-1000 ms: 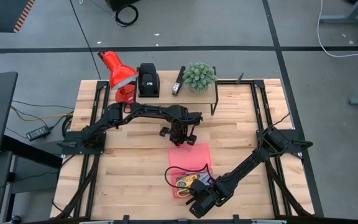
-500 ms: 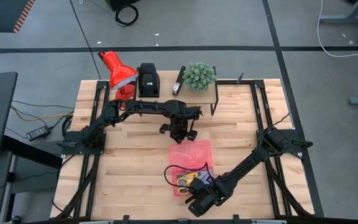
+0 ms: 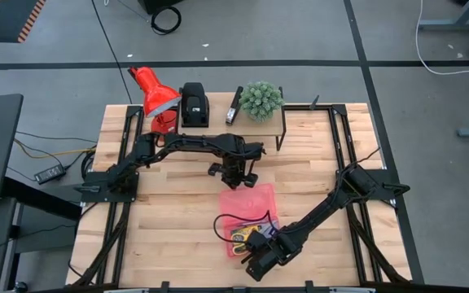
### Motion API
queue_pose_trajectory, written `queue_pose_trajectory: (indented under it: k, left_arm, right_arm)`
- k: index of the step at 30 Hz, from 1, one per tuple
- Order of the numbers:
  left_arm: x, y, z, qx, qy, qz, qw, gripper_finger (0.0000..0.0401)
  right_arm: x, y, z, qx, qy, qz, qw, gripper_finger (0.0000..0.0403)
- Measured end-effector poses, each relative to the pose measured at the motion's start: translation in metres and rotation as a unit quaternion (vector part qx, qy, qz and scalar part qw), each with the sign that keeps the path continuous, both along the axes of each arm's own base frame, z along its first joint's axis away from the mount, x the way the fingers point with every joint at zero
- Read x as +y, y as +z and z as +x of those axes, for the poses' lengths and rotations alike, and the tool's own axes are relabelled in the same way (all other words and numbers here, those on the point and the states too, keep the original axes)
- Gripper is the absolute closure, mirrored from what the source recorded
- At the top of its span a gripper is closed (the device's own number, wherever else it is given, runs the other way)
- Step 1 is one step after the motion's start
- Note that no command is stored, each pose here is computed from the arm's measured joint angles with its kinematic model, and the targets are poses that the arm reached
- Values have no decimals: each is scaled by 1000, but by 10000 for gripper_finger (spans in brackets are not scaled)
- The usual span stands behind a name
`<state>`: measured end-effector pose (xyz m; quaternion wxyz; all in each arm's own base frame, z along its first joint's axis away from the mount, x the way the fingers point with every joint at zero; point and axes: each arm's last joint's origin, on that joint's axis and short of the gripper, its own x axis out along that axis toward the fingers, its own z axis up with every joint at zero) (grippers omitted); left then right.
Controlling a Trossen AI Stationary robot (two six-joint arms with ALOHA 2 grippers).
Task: Pack school essentials
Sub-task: Close the pink supply box
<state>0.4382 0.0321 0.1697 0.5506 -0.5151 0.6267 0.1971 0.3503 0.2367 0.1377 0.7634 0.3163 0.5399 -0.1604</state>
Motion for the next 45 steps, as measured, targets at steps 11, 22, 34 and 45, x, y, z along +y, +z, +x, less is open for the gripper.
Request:
queue_pose_trajectory:
  k: [11,22,34,45]
  left_arm:
    - [4,10,-2,-16,-4,-19,1000,389]
    - [1,14,-4,-18,-10,-10,1000,394]
    - [-8,14,-3,-17,-22,-6,1000,392]
    - [-7,14,-3,-16,-20,18,1000,383]
  right_arm:
    - [-12,-4,3,9,-13,-27,1000,397]
    - [-27,-3,13,12,-5,-25,1000,397]
    - [-39,-3,20,11,16,-30,999,397]
    - [-32,0,21,-25,73,-59,995,397]
